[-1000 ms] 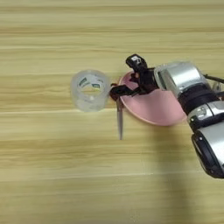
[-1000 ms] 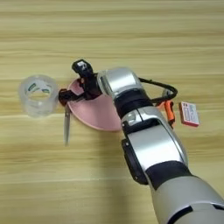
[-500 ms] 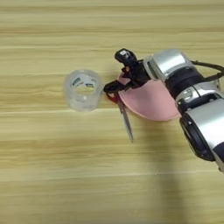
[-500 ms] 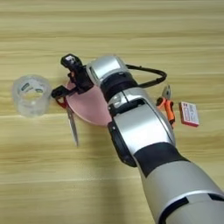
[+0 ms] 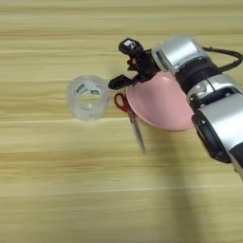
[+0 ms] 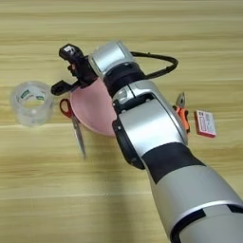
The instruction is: Move the objects on the table
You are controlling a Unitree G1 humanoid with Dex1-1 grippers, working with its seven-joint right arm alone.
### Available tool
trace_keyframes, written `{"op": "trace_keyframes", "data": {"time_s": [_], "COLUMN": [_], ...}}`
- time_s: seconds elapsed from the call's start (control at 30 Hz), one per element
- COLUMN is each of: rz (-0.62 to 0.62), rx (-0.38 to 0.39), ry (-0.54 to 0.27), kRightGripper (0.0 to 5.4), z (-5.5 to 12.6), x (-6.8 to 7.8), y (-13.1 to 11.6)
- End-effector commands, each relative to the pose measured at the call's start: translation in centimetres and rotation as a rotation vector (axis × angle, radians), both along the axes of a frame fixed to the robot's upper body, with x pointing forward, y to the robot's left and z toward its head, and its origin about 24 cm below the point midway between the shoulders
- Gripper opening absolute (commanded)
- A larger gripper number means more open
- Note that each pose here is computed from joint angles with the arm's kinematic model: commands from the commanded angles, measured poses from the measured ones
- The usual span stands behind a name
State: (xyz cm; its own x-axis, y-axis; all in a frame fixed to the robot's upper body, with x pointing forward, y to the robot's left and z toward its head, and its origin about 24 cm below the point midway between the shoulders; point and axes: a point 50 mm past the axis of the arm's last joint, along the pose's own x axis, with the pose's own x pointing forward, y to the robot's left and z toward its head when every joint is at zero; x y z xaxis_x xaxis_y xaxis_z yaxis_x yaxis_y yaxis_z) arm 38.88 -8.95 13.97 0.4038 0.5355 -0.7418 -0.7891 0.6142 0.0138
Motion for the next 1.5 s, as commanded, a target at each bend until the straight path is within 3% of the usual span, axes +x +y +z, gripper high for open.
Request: {"op": "trace_keyframes", "data": {"time_s": [0.03, 0.23, 0.93, 1.5], "rz": [0.199, 0.216, 0.252, 0.210], "rx": [0.017, 0.029, 0.095, 0.055], "ry": [-0.787, -0.783, -0.679, -0.582], "kRightGripper": [5.37, 5.37, 5.37, 5.37], "z": [22.9, 22.6, 18.7, 14.1], "x": [-1.3, -1.2, -0.1, 1.4], "y": [4.7, 5.6, 7.5, 5.8]}}
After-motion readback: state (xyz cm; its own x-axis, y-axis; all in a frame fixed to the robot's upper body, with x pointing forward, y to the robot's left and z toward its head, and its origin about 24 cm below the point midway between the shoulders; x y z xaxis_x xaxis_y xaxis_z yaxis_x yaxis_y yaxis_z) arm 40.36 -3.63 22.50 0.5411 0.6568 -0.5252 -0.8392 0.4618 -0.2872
